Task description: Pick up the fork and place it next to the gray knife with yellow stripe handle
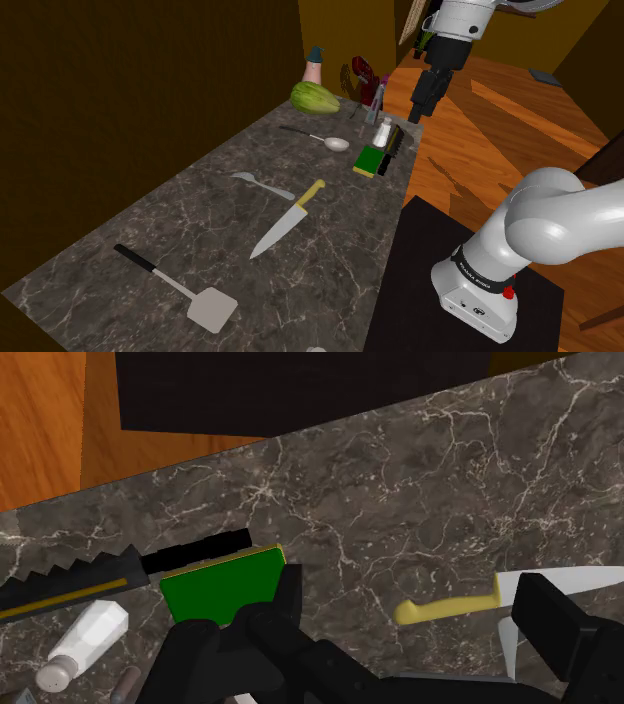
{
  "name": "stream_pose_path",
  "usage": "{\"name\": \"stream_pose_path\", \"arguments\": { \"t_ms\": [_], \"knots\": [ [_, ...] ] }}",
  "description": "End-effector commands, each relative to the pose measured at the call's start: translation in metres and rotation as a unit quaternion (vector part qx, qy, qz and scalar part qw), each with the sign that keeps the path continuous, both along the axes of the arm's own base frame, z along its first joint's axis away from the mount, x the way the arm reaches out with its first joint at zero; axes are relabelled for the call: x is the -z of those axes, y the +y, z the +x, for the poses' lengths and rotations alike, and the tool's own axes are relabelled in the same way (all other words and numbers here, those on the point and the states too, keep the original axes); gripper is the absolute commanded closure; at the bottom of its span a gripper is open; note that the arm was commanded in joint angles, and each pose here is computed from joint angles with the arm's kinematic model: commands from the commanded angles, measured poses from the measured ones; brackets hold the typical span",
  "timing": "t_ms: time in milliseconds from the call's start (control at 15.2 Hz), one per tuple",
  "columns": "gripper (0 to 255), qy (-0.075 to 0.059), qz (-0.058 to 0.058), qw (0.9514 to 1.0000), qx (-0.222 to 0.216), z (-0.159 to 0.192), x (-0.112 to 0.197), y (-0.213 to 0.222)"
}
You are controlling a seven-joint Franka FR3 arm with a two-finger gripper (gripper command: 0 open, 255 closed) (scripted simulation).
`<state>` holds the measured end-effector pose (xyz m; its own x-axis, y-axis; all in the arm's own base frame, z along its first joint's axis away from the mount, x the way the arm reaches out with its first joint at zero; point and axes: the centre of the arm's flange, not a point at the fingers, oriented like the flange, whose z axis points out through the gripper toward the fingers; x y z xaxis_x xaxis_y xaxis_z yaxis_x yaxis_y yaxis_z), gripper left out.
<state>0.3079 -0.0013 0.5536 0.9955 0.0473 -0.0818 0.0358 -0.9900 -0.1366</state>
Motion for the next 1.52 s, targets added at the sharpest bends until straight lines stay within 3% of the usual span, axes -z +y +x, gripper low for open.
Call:
{"name": "stream_pose_path", "arguments": {
  "t_ms": [0, 1452],
  "knots": [
    [0, 0.0, 0.0, 1.0, 0.0, 0.0, 0.0, 0.0],
    [0, 0.01, 0.023, 0.9969, -0.074, 0.188, 0.151, 0.166]
  ]
}}
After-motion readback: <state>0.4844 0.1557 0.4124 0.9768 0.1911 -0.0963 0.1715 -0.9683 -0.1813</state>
